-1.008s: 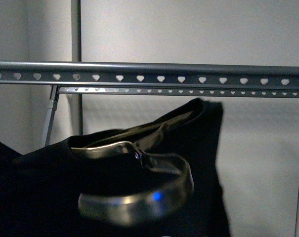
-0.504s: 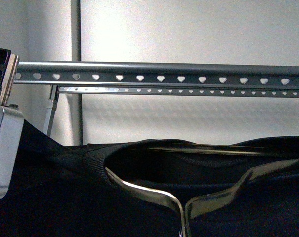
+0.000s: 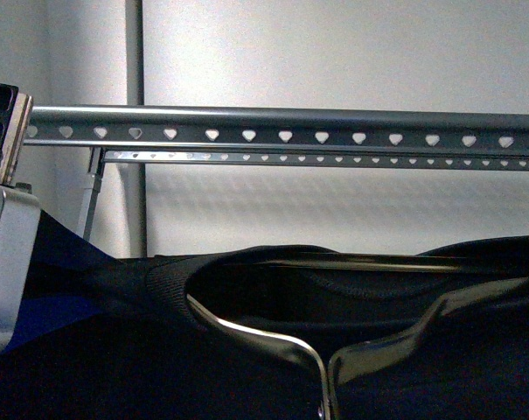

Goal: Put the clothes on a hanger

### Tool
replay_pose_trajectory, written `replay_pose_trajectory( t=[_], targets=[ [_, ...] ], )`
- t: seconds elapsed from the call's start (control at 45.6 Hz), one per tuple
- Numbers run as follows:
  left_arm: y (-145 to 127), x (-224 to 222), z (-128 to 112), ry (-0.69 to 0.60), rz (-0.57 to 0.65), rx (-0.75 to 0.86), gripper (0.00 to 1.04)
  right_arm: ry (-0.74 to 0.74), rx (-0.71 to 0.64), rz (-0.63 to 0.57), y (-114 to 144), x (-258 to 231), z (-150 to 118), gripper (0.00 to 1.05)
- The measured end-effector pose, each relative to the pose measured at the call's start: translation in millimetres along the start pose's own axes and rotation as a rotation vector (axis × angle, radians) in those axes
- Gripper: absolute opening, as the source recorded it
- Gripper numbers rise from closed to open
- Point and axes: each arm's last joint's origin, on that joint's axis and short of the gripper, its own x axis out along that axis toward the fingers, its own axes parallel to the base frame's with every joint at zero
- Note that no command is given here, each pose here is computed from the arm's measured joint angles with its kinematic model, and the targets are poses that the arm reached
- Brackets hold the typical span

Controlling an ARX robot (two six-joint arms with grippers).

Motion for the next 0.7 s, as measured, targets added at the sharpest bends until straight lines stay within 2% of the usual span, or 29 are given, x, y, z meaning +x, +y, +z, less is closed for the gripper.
replay_pose_trajectory(
  t=[0.022,0.132,0.153,0.197,0.219,0.307,0.395,0.526,0.701],
  targets=[
    [0.0,0.0,0.0,0.0,0.0,0.0,0.04,-0.008,-0.052,0.021,0.0,4.2,7.1,0.97],
    [0.1,-0.5,-0.2,0.004,0.001,0.003,0.04,-0.054,-0.623,0.103,-9.7,34.5,42.4,0.97],
    [0.2,-0.5,-0.1,0.004,0.001,0.003,0.04,-0.04,-0.775,0.116,-12.8,41.7,46.7,0.97],
    [0.1,-0.5,-0.2,0.004,0.001,0.003,0.04,-0.015,-0.911,0.134,-17.1,51.4,51.1,0.97],
    [0.2,-0.5,-0.1,0.004,0.001,0.003,0.04,-0.01,-1.048,0.138,-20.0,58.6,54.1,0.97],
    [0.2,-0.5,-0.1,0.005,0.001,0.003,0.04,-0.013,-1.32,0.153,-24.0,76.9,68.3,0.97],
    [0.2,-0.5,-0.1,0.005,0.001,0.003,0.04,-0.032,-1.434,0.157,-22.5,87.6,79.4,0.97],
    [0.2,-0.5,-0.1,0.005,0.001,0.003,0.04,-0.044,-1.506,0.156,-16.8,106.1,93.3,0.97],
    [0.2,-0.5,-0.2,0.006,0.001,0.003,0.04,0.017,-1.486,0.196,-7.1,130.2,92.4,0.97]
  ],
)
